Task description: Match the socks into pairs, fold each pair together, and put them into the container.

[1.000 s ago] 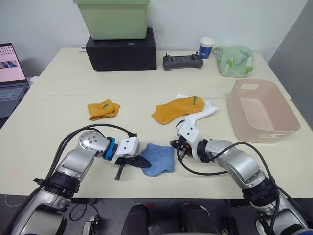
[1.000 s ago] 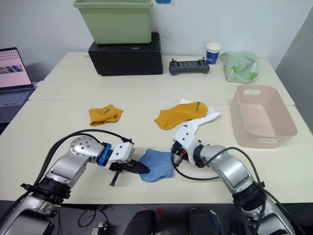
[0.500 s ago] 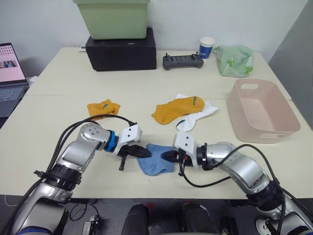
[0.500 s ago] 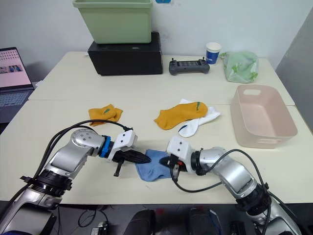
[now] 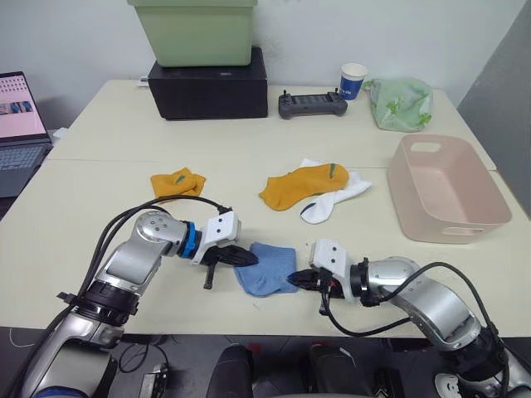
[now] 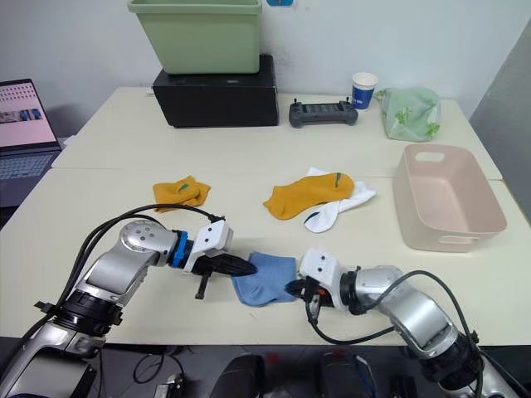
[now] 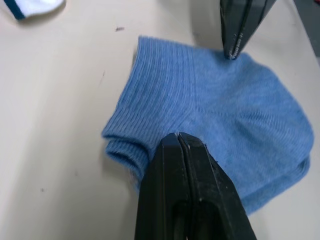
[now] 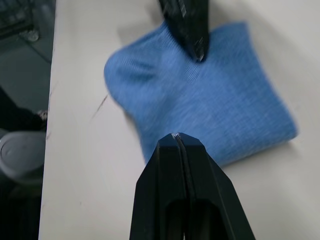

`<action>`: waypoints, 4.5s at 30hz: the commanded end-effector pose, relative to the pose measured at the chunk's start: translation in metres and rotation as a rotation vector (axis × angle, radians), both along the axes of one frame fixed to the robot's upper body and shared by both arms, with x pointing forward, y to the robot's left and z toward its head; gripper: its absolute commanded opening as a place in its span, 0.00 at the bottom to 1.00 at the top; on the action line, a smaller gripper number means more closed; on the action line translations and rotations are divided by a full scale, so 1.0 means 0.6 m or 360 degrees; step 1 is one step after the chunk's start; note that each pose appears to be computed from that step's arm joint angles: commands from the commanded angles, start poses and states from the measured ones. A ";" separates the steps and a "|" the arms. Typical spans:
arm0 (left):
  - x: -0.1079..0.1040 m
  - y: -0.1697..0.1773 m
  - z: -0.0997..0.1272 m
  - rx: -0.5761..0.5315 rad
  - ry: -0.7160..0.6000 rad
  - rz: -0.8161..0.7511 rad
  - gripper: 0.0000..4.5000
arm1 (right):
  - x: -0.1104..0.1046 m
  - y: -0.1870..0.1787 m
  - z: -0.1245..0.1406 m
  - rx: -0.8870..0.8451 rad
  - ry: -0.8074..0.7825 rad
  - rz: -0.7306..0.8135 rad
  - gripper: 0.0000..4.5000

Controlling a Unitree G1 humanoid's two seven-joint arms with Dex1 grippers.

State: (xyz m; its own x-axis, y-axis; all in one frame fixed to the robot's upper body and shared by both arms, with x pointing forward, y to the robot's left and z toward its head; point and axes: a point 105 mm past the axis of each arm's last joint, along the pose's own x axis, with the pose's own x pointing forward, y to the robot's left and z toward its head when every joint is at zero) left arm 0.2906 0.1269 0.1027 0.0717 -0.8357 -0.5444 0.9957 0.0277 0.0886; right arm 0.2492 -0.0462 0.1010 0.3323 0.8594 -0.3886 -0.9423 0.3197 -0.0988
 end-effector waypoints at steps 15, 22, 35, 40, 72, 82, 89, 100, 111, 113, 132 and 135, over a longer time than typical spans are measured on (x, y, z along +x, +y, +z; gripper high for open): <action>-0.019 0.060 -0.054 0.0206 0.0091 0.0067 0.00 | 0.016 -0.027 0.006 0.0170 0.0742 -0.0426 0.59; -0.023 0.061 -0.055 0.0192 0.0094 0.0087 0.00 | 0.004 0.011 -0.010 0.0204 0.0927 -0.0390 0.99; -0.014 0.071 -0.050 0.0181 0.0064 0.0137 0.00 | 0.030 0.110 -0.001 0.0390 0.1007 -0.0288 0.56; -0.016 0.076 -0.049 0.0171 0.0067 0.0157 0.00 | 0.032 0.107 0.000 0.0407 0.0981 -0.0297 0.16; 0.044 -0.191 0.212 -0.0771 0.0012 -0.0132 0.79 | -0.069 -0.148 0.065 0.0565 0.0283 -0.1146 0.01; 0.038 -0.212 0.225 -0.0746 -0.0041 -0.0186 1.00 | -0.029 -0.295 0.202 0.0582 -0.0386 -0.1504 0.01; 0.028 -0.216 0.229 -0.0750 -0.0038 -0.0227 1.00 | 0.022 -0.380 0.275 -0.0282 -0.0997 -0.1620 0.01; 0.020 -0.224 0.228 -0.0751 -0.0034 -0.0239 1.00 | 0.142 -0.412 0.188 -0.1489 -0.1572 -0.1079 0.01; 0.018 -0.226 0.225 -0.0754 -0.0045 -0.0220 1.00 | 0.163 -0.426 0.179 -0.1484 -0.1097 -0.0940 0.21; 0.019 -0.226 0.225 -0.0752 -0.0054 -0.0217 1.00 | 0.151 -0.427 0.189 -0.1418 -0.1000 -0.0942 0.37; 0.029 -0.204 0.225 -0.0745 -0.0117 -0.0173 1.00 | 0.084 -0.410 0.284 -0.1081 -0.0865 -0.1015 0.99; 0.037 -0.178 0.236 -0.0816 -0.0152 -0.0100 1.00 | 0.082 -0.383 0.303 -0.0916 -0.0960 -0.0995 0.99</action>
State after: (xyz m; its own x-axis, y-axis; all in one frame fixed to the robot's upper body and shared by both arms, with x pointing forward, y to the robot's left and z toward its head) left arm 0.3130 0.0090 0.2257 0.0153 -0.9917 -0.1273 0.9940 0.0012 0.1098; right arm 0.3028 -0.2909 0.2545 0.8931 0.1469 -0.4252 -0.4393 0.4881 -0.7541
